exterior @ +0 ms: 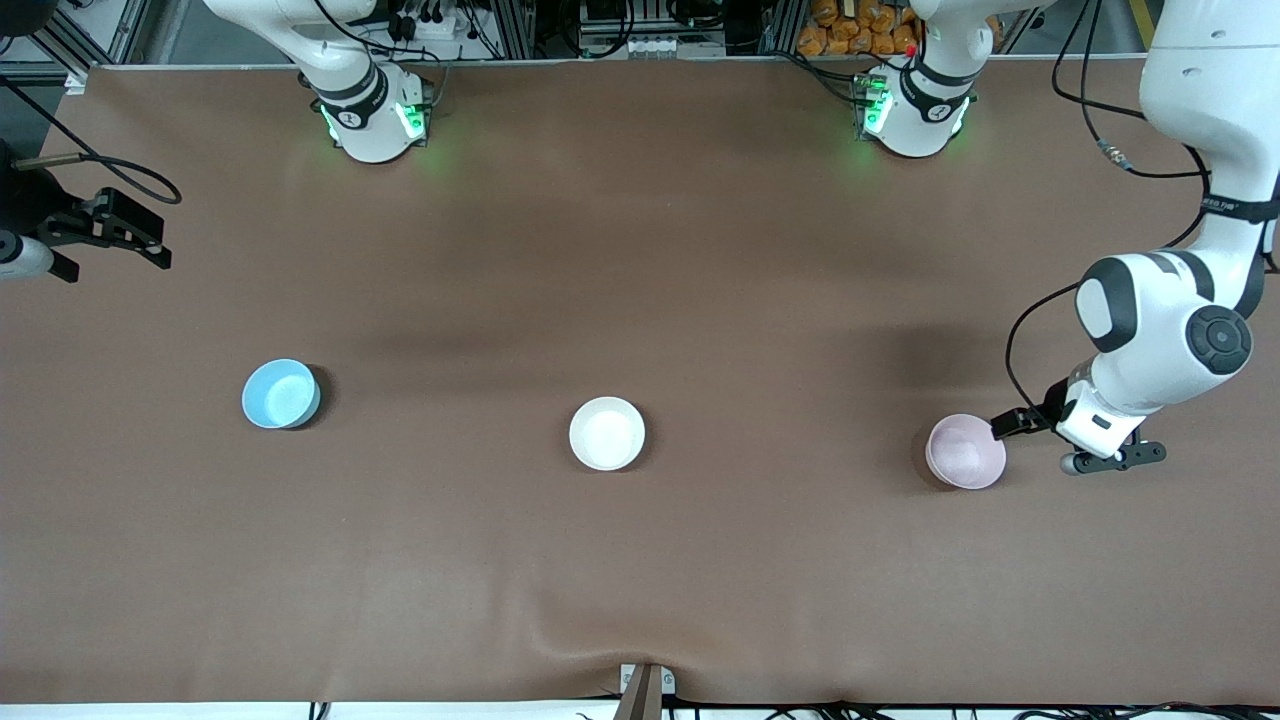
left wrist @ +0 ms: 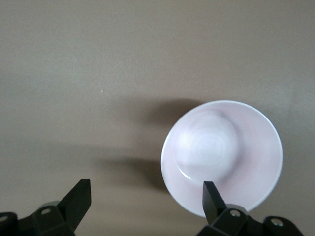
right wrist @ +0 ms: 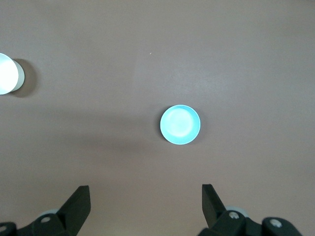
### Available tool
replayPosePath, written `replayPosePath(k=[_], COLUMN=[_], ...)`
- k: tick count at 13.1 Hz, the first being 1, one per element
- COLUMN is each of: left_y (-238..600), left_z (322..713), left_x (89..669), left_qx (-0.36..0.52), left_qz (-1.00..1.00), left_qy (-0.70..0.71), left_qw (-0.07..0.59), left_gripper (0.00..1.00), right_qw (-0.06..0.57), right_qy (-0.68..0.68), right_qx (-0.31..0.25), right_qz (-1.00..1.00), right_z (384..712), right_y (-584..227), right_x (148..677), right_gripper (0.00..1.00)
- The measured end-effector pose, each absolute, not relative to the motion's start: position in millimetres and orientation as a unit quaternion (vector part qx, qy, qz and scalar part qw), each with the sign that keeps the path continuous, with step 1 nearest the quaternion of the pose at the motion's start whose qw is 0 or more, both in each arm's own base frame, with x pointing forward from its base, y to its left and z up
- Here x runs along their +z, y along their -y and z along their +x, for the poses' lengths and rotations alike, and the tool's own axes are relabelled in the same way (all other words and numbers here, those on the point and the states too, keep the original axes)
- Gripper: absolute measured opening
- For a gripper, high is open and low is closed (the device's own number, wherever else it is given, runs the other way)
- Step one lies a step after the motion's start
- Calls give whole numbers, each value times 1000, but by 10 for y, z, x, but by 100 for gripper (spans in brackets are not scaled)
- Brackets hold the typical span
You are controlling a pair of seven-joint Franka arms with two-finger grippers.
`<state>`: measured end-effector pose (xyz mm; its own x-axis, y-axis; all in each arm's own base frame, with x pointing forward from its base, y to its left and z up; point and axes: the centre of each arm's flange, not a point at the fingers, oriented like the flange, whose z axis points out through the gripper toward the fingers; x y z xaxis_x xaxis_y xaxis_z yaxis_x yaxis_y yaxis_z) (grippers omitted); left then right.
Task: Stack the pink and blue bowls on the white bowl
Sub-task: 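Move the left gripper down over the pink bowl, then close the left gripper on the pink bowl rim and lift it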
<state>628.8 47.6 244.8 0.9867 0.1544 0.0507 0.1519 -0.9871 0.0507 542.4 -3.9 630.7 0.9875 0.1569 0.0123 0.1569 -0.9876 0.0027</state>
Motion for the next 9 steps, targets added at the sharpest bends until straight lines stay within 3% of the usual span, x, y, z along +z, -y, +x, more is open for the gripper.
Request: replayPosePath(k=[4,9], left_y=[-458,-384], left_z=[6289,6282], left_x=[2198,2114], left_qx=[26,21], left_qz=[996,997], left_qy=[-77,-73], left_qw=[27,29], left_gripper=[94,37], right_qw=[1,1], right_qy=[-80,-80], right_qx=[6,6], right_qz=[997,997], right_z=[5425,5425], right_y=[29,27], right_x=[6307,6307], right_gripper=[100,100])
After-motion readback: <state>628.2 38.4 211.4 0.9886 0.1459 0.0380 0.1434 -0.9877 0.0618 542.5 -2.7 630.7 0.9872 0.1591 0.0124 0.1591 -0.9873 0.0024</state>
